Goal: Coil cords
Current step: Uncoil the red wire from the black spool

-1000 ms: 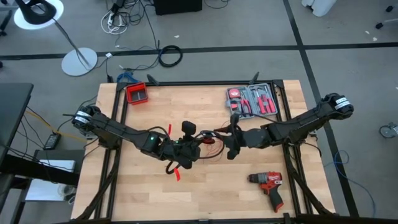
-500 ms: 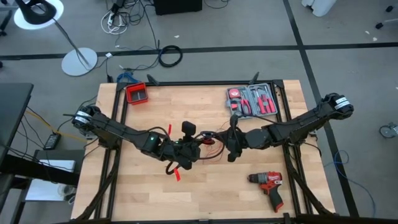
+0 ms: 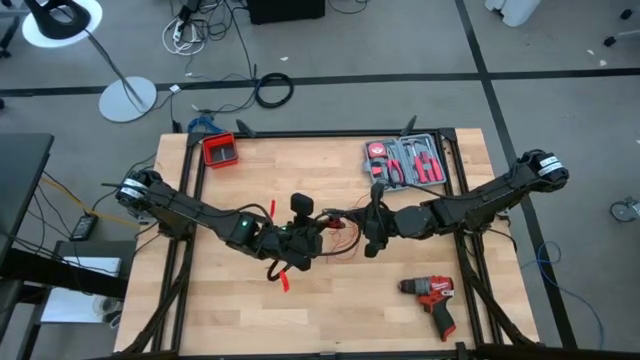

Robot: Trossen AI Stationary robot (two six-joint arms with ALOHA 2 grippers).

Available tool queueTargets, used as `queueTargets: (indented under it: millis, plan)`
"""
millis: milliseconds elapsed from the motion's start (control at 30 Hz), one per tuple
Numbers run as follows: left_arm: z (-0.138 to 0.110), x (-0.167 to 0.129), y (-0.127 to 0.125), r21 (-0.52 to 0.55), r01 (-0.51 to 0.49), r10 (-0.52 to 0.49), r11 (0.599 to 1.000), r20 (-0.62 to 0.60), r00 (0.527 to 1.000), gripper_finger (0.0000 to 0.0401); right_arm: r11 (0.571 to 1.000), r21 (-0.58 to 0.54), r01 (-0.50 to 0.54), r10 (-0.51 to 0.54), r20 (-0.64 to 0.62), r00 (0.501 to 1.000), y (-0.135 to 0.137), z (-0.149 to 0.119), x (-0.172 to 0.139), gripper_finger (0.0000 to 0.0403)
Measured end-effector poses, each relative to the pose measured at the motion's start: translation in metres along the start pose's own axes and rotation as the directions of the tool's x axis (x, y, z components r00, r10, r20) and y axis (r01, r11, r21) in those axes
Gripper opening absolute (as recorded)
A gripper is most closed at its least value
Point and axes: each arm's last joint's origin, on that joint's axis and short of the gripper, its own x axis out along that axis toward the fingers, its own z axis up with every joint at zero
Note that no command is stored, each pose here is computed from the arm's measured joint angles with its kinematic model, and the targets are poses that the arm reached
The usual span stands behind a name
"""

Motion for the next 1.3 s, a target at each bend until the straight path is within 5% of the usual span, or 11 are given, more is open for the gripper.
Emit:
queueTargets:
  millis: [200,400,733,933,1300]
  plan:
    - [0.003,-0.002,0.003,-0.03,-0.043,0.043,0.999,-0.003,0.999,0.0113,1.0,-0.01,0.02,-0.021,-0.02,1.0,0.0,-0.001,0.0,0.0001]
    - [0.0,-0.005,0.003,-0.202,-0.15,0.14,0.968,-0.061,0.988,0.0126,0.991,-0.091,0.103,-0.113,-0.119,0.986,0.0,-0.007,-0.002,0.0001]
    - [-0.007,0.001,0.005,-0.512,-0.068,0.03,0.856,-0.081,0.996,0.0126,0.943,-0.198,0.267,-0.288,-0.085,0.954,0.001,0.011,-0.016,0.0]
    - [-0.01,0.011,0.015,-0.598,-0.044,-0.002,0.8,-0.076,0.997,0.0126,0.936,-0.137,0.323,-0.327,-0.008,0.945,-0.006,0.023,-0.02,0.0]
    - [-0.009,0.022,0.026,-0.626,0.02,-0.042,0.78,-0.02,0.999,0.0126,0.947,-0.026,0.32,-0.319,0.045,0.947,-0.009,0.027,-0.02,0.0]
